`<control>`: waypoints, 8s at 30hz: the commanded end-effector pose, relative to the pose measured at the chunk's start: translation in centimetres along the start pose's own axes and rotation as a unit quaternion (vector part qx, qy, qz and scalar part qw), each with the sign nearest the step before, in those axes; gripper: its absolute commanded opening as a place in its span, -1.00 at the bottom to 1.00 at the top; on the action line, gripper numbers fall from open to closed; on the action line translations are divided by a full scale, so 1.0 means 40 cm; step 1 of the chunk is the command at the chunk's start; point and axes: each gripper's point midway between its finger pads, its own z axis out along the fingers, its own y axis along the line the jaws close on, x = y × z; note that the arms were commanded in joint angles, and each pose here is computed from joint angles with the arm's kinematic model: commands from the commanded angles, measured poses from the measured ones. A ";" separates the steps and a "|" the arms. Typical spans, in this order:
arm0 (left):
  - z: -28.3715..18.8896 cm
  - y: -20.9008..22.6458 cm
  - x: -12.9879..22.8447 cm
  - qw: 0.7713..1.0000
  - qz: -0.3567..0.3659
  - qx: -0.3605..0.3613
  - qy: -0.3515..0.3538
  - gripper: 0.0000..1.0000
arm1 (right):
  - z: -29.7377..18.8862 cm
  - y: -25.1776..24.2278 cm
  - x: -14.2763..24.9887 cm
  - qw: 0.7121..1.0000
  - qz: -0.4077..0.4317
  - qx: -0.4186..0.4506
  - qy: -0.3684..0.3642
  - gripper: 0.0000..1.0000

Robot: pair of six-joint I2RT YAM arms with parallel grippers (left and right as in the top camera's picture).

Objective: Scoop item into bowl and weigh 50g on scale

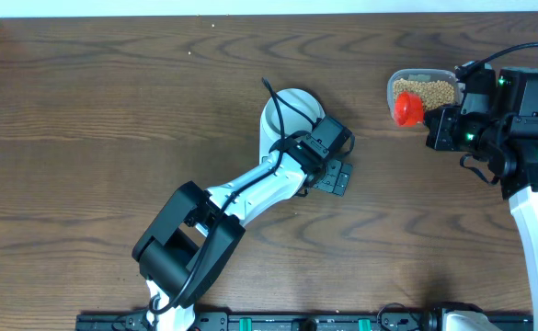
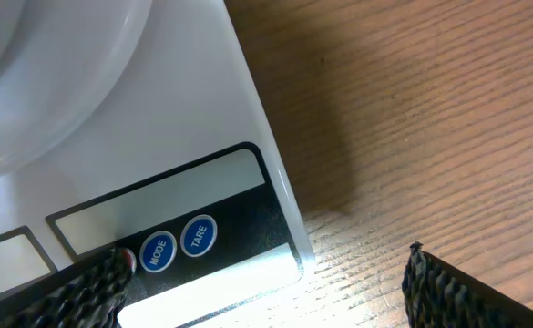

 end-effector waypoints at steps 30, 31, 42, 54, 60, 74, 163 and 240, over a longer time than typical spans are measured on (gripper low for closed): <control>-0.238 -0.025 -0.110 0.993 0.026 0.031 -0.114 0.96 | -0.007 0.000 -0.010 1.000 -0.006 0.002 -0.005 -0.98; -0.250 -0.026 -0.113 0.992 0.026 0.033 -0.119 0.96 | -0.007 0.000 -0.010 1.000 -0.006 0.002 -0.005 -0.98; -0.265 -0.021 -0.099 0.993 0.026 0.030 -0.111 0.96 | -0.007 -0.001 -0.008 1.000 -0.005 0.003 -0.004 -0.98; -0.265 -0.021 -0.098 0.993 0.026 0.030 -0.111 0.96 | -0.007 -0.001 -0.008 1.000 -0.005 0.002 -0.003 -0.98; -0.265 -0.015 -0.101 0.993 0.025 0.023 -0.113 0.96 | -0.007 -0.001 -0.008 1.000 -0.006 0.003 -0.004 -0.97; -0.285 0.223 -0.165 0.987 -0.046 -0.065 -0.139 0.96 | -0.008 -0.024 -0.025 0.999 -0.017 0.031 -0.017 -0.98; 0.011 0.032 0.027 0.998 0.062 0.006 0.021 0.96 | -0.009 -0.034 0.015 0.999 0.014 0.041 0.013 -0.98; 0.021 0.010 0.069 0.995 0.080 0.040 0.043 0.90 | -0.008 -0.035 0.018 0.999 0.011 0.041 0.015 -0.98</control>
